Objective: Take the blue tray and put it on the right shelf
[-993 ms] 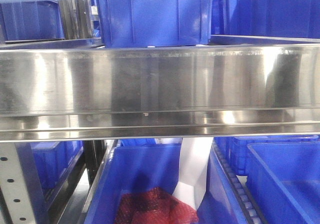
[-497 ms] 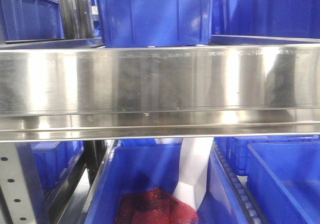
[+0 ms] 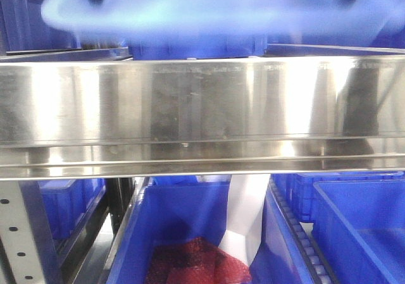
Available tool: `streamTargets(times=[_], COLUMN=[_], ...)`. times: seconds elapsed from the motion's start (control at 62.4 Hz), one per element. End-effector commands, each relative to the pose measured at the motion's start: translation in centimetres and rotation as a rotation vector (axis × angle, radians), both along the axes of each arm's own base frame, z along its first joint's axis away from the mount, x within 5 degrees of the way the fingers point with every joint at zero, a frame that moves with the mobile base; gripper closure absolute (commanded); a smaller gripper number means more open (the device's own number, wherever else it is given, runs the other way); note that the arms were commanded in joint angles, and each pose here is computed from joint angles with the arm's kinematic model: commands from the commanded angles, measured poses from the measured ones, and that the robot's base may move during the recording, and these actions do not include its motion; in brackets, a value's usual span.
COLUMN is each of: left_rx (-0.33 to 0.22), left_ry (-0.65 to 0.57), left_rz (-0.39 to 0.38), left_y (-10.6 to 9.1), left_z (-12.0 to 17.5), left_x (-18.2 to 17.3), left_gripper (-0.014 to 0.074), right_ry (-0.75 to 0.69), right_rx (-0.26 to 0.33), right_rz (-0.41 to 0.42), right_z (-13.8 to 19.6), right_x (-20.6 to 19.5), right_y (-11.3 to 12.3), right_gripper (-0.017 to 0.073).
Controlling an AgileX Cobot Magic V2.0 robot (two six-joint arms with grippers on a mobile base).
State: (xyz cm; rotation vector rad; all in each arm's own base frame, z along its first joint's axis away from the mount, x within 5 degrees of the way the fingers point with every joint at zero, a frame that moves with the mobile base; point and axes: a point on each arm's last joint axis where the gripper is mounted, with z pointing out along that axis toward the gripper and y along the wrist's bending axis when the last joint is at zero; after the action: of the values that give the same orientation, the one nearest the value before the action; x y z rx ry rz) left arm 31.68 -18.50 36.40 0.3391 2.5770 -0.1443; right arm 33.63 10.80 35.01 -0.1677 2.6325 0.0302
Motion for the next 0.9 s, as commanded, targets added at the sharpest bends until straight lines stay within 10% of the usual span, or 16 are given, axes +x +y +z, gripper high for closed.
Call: streamTargets(times=[0.0, 0.368, 0.657, 0.881], left_rx=[-0.075, -0.084, -0.075, -0.071], left_ry=[-0.107, 0.0, 0.023, 0.029], left_rz=[-0.059, 0.005, 0.027, 0.028], left_y=[-1.1, -0.6, 0.2, 0.2], left_z=[1.8, -0.8, -1.0, -0.8], left_x=[-0.1, 1.9, 2.1, 2.0], left_gripper=[0.0642, 0.055, 0.0108, 0.0053], right_ry=[-0.149, -0.164, -0.165, -0.179], right_rx=[0.093, 0.097, 0.084, 0.08], right_rz=[0.068, 0.072, 0.071, 0.071], right_z=[2.5, 2.0, 2.0, 2.6], right_x=[0.2, 0.8, 0.9, 0.5], right_y=[1.2, 1.5, 1.3, 1.1], right_gripper=[0.0503, 0.049, -0.0087, -0.0073])
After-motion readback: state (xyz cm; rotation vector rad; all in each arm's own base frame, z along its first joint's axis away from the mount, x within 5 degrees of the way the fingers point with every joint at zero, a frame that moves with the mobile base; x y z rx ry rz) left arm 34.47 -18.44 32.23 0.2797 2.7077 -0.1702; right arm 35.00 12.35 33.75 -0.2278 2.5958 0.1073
